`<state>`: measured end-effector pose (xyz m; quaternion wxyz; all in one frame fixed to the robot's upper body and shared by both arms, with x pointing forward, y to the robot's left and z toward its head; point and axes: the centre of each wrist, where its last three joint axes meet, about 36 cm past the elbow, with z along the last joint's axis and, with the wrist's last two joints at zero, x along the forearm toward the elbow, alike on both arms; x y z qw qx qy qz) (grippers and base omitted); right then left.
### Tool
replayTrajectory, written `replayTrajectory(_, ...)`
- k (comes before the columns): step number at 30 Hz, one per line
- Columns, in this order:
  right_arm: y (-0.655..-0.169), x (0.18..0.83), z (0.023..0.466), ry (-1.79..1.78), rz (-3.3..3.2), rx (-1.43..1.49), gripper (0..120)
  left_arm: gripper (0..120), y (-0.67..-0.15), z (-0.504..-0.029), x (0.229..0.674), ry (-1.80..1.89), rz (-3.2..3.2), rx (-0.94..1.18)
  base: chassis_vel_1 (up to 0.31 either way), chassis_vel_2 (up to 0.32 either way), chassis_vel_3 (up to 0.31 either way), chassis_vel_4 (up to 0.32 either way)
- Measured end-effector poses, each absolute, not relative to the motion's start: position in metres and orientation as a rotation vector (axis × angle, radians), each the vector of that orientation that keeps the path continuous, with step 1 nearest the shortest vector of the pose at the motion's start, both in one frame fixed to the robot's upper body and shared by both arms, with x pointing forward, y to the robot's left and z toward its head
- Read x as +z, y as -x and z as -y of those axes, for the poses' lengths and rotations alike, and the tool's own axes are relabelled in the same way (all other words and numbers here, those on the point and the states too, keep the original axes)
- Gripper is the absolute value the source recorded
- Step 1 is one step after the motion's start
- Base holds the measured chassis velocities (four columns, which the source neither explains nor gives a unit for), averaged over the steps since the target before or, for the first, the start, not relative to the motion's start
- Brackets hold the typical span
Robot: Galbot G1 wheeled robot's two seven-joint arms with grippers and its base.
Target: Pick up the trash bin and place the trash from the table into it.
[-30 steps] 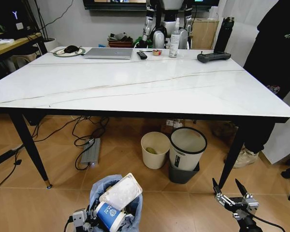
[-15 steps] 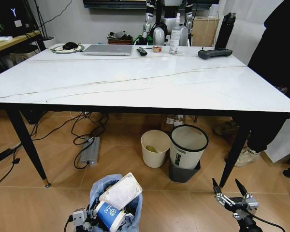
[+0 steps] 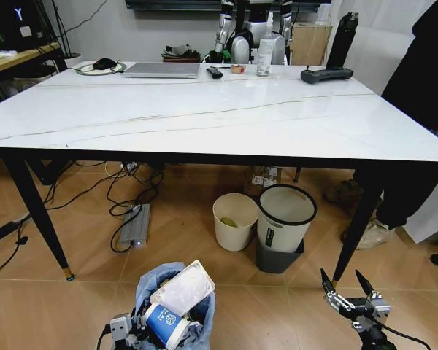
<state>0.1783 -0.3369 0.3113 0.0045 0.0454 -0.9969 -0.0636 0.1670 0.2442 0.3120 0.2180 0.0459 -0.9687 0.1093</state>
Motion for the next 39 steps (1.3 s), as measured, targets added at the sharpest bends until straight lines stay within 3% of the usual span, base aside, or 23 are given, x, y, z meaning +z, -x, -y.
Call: replayTrajectory(39, -0.1783, 0.3113, 0.3369, -0.142, 3.123, -0.199, 100, 0, -0.1707, -0.2454, 0.3089, -0.108, 2.751, 0.266, 0.0, 0.0, 0.0, 0.0)
